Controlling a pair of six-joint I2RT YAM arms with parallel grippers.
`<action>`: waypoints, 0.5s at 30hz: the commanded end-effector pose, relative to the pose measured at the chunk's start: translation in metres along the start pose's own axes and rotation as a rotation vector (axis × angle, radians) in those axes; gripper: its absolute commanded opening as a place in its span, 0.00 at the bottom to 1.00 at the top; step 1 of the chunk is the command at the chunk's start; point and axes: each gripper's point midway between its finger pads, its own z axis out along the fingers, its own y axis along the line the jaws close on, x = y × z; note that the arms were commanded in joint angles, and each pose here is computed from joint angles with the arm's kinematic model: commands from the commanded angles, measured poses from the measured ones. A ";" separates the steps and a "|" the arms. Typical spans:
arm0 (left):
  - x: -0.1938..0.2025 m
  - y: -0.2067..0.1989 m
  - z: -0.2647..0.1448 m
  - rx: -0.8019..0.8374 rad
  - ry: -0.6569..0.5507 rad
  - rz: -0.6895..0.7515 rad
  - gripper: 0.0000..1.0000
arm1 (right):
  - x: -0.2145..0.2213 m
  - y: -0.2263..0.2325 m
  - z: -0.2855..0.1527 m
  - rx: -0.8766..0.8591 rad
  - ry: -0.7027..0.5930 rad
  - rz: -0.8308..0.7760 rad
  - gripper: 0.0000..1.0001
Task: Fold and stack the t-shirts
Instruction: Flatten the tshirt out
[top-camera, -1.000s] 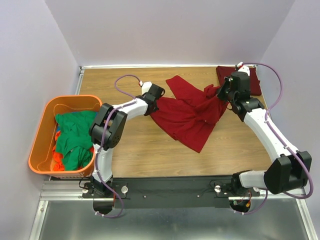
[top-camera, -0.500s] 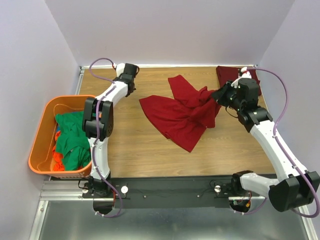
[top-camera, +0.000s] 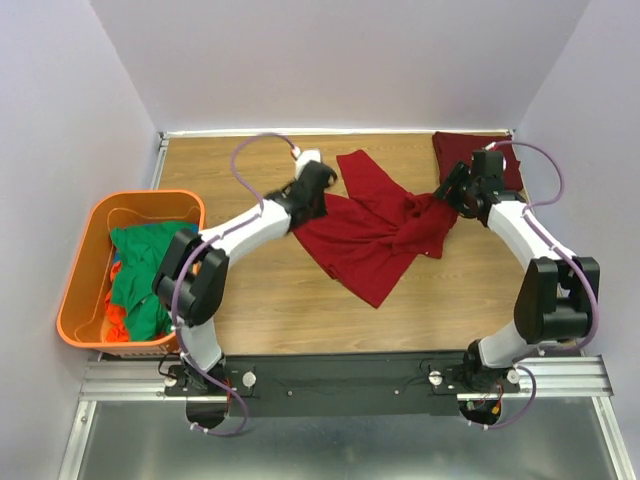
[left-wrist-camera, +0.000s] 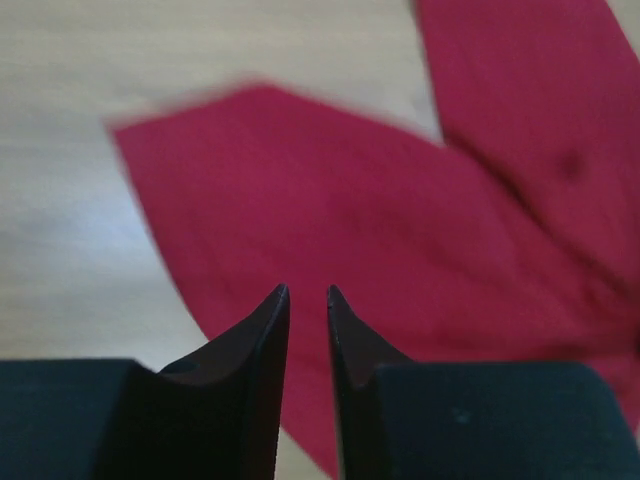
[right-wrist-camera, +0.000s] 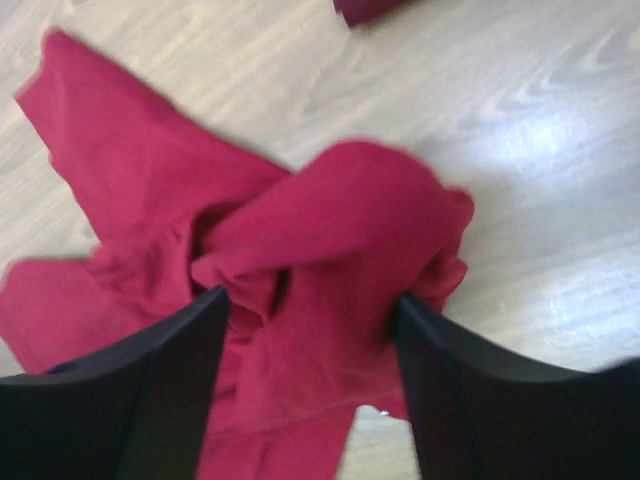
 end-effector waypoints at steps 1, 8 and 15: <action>0.050 -0.032 -0.028 0.135 0.055 0.013 0.30 | 0.012 -0.002 -0.014 -0.025 0.002 -0.013 0.76; 0.135 -0.089 -0.088 0.302 0.124 0.106 0.43 | 0.015 -0.012 -0.057 -0.042 -0.084 -0.041 0.89; 0.187 -0.134 -0.113 0.359 0.138 0.275 0.45 | 0.011 -0.015 -0.072 -0.038 -0.133 -0.024 0.89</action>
